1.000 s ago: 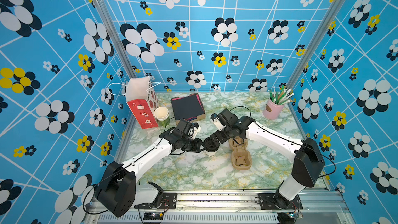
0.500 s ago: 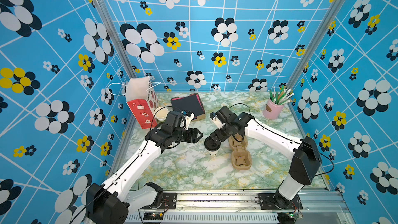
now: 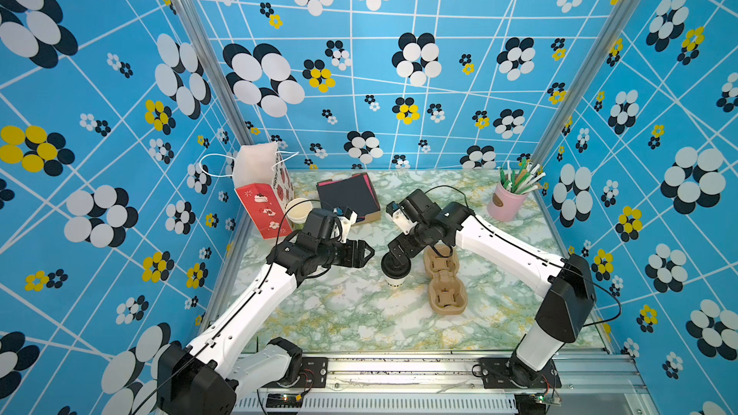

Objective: Pack a coffee takeout order
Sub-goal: Close the lid on the coffee cup, then pick up the coffee cup from the center of the table, then place the coffee cup at the middle-right of the table.

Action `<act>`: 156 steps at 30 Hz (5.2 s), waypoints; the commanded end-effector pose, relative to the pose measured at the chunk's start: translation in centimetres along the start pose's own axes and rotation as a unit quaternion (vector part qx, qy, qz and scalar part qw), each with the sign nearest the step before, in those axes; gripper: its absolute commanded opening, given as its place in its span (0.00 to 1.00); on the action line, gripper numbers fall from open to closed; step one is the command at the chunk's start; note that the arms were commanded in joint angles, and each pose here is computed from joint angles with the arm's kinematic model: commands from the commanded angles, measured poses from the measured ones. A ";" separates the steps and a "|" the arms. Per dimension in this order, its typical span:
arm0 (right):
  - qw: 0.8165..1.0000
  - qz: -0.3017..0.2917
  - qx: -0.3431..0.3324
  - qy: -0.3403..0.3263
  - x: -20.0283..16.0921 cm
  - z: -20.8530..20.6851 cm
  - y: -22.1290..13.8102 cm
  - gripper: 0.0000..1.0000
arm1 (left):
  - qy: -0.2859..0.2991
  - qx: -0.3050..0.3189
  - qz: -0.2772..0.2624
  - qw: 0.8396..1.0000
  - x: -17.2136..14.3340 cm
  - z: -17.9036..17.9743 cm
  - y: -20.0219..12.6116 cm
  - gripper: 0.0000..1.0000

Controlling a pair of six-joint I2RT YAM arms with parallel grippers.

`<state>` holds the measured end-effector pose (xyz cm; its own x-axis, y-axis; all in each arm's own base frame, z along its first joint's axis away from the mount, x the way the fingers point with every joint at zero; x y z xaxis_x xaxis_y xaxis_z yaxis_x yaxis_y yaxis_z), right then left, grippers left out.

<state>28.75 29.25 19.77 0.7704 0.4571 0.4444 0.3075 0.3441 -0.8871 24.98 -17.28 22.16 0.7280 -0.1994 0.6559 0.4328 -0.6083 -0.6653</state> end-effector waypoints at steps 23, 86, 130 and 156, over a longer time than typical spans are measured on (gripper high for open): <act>0.995 0.072 -0.017 -0.073 -2.8 2.9 3.2 0.86 | -0.004 0.034 -0.022 0.999 -0.8 1.7 -1.4 0.99; 0.982 -0.014 -0.153 0.112 3.6 -17.4 -4.6 0.64 | -0.018 0.038 -0.021 0.999 -1.7 2.8 -0.8 0.99; 0.970 0.071 -0.129 0.193 -1.8 -22.4 0.6 0.76 | -0.024 0.037 -0.022 0.999 -1.8 3.0 -0.9 0.99; 0.972 0.043 -0.130 0.191 -0.7 -21.9 -2.1 0.90 | -0.019 0.041 -0.031 0.999 -0.8 2.8 -1.4 0.99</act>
<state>40.33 10.44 16.53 0.9440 0.1316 0.3027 0.2974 0.0588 -0.9529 25.08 -14.22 20.57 0.7322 -0.1455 0.6653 0.5012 -0.5462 -0.6711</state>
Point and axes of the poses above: each gripper's point midway between its finger pads, its own y axis out along the fingers, its own z axis along the line the jaws close on, x = y × z, the point moved 3 cm from there along -y, back along the fingers, and after that the axes turned 12 degrees about y, right-handed, at the moved point
